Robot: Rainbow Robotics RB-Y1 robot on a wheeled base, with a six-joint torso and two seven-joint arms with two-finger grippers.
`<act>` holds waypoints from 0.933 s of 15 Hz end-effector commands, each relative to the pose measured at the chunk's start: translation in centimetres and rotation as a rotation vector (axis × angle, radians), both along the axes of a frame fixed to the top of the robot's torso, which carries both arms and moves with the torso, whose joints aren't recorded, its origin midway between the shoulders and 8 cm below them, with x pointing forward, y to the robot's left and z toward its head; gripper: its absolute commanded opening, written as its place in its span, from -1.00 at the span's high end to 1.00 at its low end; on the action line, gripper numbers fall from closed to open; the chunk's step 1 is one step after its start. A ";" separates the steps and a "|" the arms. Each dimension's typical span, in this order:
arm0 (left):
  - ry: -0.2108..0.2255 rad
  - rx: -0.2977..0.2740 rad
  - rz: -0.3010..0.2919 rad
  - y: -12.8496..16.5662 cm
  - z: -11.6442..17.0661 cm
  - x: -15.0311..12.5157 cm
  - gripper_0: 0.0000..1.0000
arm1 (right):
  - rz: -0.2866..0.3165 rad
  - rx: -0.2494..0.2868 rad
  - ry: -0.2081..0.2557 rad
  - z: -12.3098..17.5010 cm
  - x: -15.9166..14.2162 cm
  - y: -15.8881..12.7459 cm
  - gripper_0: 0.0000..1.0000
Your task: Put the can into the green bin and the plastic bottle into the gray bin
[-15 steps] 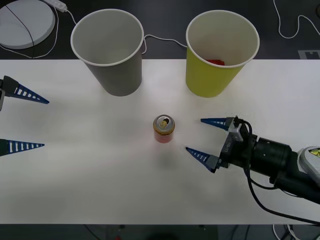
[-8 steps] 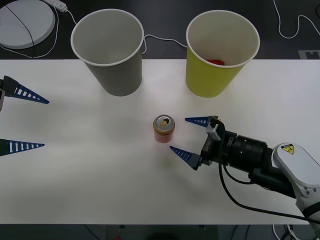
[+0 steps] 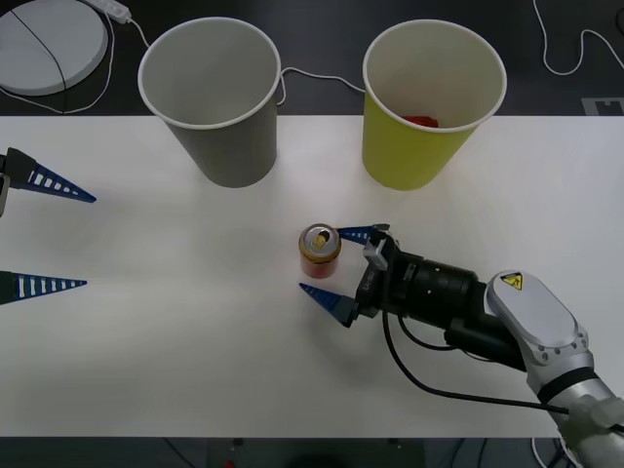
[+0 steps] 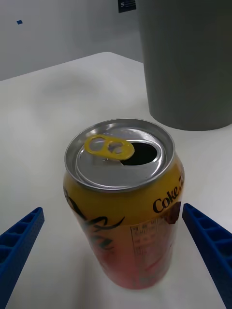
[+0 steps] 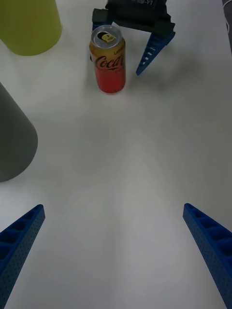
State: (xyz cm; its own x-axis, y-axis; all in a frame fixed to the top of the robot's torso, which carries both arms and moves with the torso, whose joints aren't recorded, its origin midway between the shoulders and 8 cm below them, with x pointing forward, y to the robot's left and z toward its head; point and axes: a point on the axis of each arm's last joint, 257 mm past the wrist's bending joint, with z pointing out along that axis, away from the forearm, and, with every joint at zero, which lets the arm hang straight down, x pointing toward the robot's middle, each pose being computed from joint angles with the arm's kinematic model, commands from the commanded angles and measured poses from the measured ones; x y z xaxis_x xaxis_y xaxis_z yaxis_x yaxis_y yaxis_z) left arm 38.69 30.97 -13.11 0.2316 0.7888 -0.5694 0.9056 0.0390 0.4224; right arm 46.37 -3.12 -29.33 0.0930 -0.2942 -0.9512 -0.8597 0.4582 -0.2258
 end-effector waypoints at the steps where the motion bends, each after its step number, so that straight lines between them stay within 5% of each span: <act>1: 0.000 0.000 0.000 0.0 0.0 0.0 -1.00 | 0.001 0.003 -0.007 -0.2 0.6 1.1 -1.00; 11: 0.000 0.000 0.000 0.0 0.0 0.0 -1.00 | 0.004 0.001 -0.041 0.5 1.0 2.1 -1.00; 13: 0.000 0.000 0.000 0.0 0.0 0.0 -1.00 | 0.004 -0.004 -0.049 0.5 1.1 2.1 0.78; 14: 0.000 0.000 0.000 0.0 0.0 0.0 -1.00 | 0.005 -0.005 -0.053 0.5 1.1 2.1 1.00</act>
State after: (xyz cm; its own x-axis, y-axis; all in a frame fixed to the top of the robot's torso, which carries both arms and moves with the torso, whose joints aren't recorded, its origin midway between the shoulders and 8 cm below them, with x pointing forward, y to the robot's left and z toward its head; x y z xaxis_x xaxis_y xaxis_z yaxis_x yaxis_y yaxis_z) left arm 38.69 30.97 -13.11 0.2316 0.7888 -0.5694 0.9056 0.0390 0.4224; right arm 47.46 -1.00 -28.86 0.1418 -0.2975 -0.9441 -0.8493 0.4534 -0.2704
